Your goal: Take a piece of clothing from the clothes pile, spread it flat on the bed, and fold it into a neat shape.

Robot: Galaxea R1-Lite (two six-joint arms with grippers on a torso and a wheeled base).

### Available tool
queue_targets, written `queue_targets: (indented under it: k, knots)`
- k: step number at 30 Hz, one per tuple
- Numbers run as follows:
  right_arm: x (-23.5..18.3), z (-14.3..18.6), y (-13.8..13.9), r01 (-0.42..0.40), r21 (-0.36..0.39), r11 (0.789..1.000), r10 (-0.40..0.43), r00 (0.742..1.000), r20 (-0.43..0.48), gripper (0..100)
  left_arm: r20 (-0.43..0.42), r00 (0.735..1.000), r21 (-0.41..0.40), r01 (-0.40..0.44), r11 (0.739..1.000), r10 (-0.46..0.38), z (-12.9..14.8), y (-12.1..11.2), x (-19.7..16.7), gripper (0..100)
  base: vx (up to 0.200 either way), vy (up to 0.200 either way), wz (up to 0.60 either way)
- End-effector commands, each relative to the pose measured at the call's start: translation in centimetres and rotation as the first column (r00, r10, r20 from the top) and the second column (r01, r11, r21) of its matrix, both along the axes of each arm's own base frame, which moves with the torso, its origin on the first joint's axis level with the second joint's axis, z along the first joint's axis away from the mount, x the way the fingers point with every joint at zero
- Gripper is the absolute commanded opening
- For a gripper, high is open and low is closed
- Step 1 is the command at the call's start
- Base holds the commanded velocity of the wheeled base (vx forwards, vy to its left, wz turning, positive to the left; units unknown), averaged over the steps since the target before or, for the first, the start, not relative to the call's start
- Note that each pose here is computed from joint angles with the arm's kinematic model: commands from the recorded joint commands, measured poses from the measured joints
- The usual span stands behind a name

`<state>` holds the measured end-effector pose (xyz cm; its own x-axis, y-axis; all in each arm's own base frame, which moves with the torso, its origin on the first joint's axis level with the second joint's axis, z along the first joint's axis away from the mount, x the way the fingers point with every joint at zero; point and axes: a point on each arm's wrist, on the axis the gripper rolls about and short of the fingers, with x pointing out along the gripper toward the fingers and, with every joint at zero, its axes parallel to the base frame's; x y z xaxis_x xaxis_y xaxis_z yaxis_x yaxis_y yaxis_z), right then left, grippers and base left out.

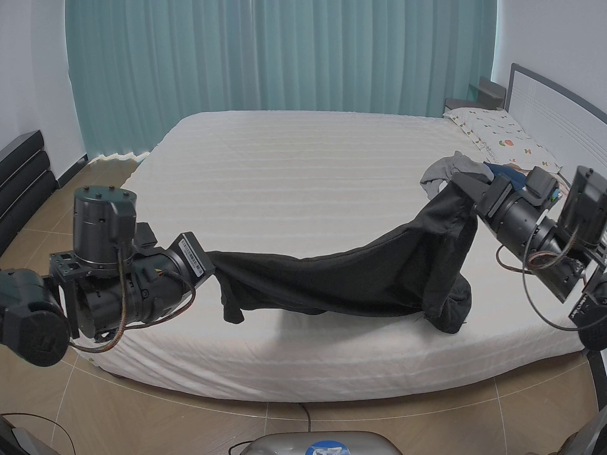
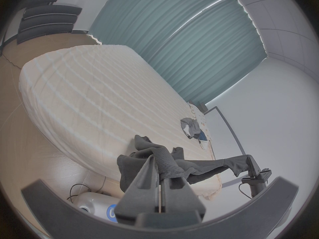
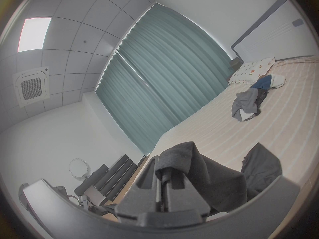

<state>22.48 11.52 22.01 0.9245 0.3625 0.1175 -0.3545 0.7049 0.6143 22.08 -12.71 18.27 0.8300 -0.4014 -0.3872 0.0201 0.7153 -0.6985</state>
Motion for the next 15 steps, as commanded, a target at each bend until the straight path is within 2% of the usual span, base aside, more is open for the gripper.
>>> queue_targets:
  k: [1, 6, 7, 8, 9, 11, 15]
  knots:
    - [-4.5, 5.9, -2.4, -0.001, 0.07, 0.998, -0.008, 0.991, 0.137, 0, 0.123, 0.992, -0.026, 0.025, 0.999, -0.021, 4.0, 1.4, -3.2, 0, 0.0, 0.0, 0.0]
    - [-5.1, 10.7, -3.8, 0.045, 0.096, 0.994, -0.062, 0.981, 0.183, 0, 0.172, 0.985, -0.024, -0.009, 1.0, 0.013, 8.1, 2.2, -2.7, 0, 0.0, 0.0, 0.0]
    - [-4.4, 12.5, -4.5, 0.092, 0.104, 0.99, -0.111, 0.974, 0.198, 0, 0.184, 0.982, -0.031, -0.045, 0.999, 0.05, 10.1, 2.8, -2.2, 0, 0.0, 0.0, 0.0]
    - [-4.4, 12.5, -4.5, 0.092, 0.104, 0.99, -0.111, 0.974, 0.198, 0, 0.184, 0.982, -0.031, -0.045, 0.999, 0.05, 10.1, 2.8, -2.2, 0, 0.0, 0.0, 0.0]
    - [-2.6, 14.3, -5.2, 0.148, 0.11, 0.983, -0.168, 0.964, 0.206, 0, 0.162, 0.984, -0.027, -0.065, 0.998, 0.069, 11.5, 3.0, -1.0, 0, 0.0, 0.0, 0.0]
    - [-0.5, 15.8, -5.8, 0.201, 0.122, 0.972, -0.223, 0.953, 0.206, 0, 0.132, 0.987, -0.028, -0.093, 0.995, 0.096, 12.3, 2.8, 0.8, 0, 0.0, 0.0, 0.0]
    - [4.5, 15.6, -5.7, 0.268, 0.087, 0.96, -0.277, 0.953, 0.123, 0, 0.039, 0.988, -0.044, -0.144, 0.989, 0.146, 11.4, 1.9, 4.9, 0, 0.0, 0.0, 0.0]
